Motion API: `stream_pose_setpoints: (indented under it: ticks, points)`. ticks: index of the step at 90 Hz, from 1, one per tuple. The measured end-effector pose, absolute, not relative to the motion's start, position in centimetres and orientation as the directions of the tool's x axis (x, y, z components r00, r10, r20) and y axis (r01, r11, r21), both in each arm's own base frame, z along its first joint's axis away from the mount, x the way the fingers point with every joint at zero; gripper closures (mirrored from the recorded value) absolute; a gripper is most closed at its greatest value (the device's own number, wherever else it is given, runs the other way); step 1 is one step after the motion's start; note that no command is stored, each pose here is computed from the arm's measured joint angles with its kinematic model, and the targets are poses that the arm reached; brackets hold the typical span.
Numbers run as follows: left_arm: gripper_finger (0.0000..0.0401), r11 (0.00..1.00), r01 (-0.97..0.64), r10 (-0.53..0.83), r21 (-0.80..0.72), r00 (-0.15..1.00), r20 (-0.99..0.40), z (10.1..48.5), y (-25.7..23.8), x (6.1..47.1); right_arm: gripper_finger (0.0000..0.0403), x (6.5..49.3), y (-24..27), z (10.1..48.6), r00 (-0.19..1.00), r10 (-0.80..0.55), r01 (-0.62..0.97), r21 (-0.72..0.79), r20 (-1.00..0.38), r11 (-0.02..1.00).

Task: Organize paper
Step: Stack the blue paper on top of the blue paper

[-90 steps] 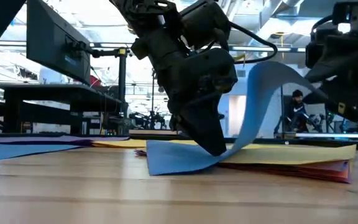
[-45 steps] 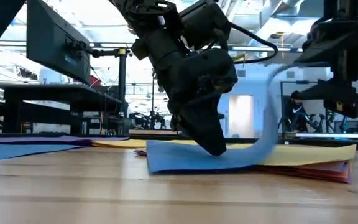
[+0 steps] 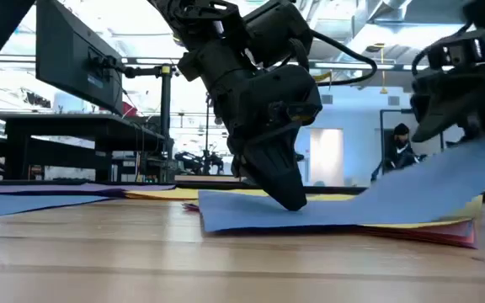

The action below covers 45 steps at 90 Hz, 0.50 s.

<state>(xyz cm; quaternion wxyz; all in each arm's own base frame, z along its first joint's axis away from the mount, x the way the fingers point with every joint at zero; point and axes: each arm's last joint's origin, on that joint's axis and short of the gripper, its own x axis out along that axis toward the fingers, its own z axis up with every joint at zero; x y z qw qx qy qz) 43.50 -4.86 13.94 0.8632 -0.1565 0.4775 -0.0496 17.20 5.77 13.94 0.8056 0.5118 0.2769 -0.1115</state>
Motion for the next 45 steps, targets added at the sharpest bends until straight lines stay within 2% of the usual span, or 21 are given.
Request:
stream_pose_setpoints:
  ticks: [10,18,25,36,45]
  points:
    - [0.032,0.946,-0.064,-0.235,-0.318,0.54,-0.808,13.9,-4.9,43.5,0.0184,17.5,5.5,13.9,0.825,0.103,0.456,0.763,-0.555,0.458]
    - [0.032,0.946,-0.064,-0.235,-0.318,0.542,-0.807,14.0,-4.8,43.5,0.0211,17.6,5.5,13.4,0.8,0.14,0.467,0.751,-0.584,0.467]
    - [0.032,0.948,-0.059,-0.234,-0.314,0.539,-0.809,14.2,-4.9,43.4,0.026,17.6,5.6,13.1,0.776,0.196,0.448,0.742,-0.6,0.498]
    - [0.032,0.972,-0.052,-0.182,-0.228,0.447,-0.876,16.2,-4.8,42.7,0.0373,17.6,5.9,13.0,0.747,0.272,0.411,0.742,-0.607,0.529]
    - [0.032,0.99,-0.062,-0.093,-0.125,0.376,-0.922,19.7,-4.9,41.8,0.0394,17.8,6.1,13.8,0.743,0.282,0.399,0.739,-0.607,0.543]
